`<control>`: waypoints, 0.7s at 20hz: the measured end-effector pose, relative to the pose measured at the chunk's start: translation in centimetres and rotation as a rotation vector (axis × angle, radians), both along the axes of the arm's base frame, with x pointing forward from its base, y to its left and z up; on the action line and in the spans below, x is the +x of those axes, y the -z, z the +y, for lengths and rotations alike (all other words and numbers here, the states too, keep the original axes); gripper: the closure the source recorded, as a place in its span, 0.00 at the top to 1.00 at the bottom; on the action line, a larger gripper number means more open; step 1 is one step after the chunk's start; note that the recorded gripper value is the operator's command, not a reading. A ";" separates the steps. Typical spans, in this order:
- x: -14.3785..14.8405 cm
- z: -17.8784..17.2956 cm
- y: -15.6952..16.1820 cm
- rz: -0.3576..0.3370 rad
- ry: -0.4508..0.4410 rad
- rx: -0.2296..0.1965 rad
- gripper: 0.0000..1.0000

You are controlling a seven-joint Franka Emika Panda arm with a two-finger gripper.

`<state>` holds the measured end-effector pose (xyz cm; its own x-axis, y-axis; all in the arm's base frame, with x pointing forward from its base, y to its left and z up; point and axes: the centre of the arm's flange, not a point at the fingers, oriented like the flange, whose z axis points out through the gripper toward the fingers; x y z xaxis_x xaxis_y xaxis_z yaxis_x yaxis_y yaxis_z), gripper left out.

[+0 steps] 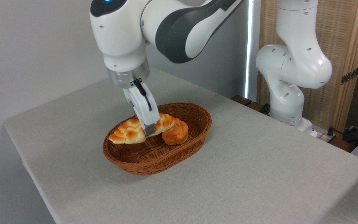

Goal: Put bread into the basket
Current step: 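Lower the loaf into the basket beside the bun and release it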

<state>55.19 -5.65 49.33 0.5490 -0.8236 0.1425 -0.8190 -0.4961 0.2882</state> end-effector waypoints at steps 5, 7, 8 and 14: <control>0.3 -0.7 1.3 0.020 0.027 0.022 1.00; 0.2 -1.1 1.5 0.019 0.052 0.056 1.00; 0.2 -1.3 1.5 0.018 0.059 0.064 1.00; 0.5 -1.4 1.4 -0.010 0.063 0.072 1.00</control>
<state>55.67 -7.07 47.97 0.4948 -0.8646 0.0872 -0.8519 -0.4628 0.2452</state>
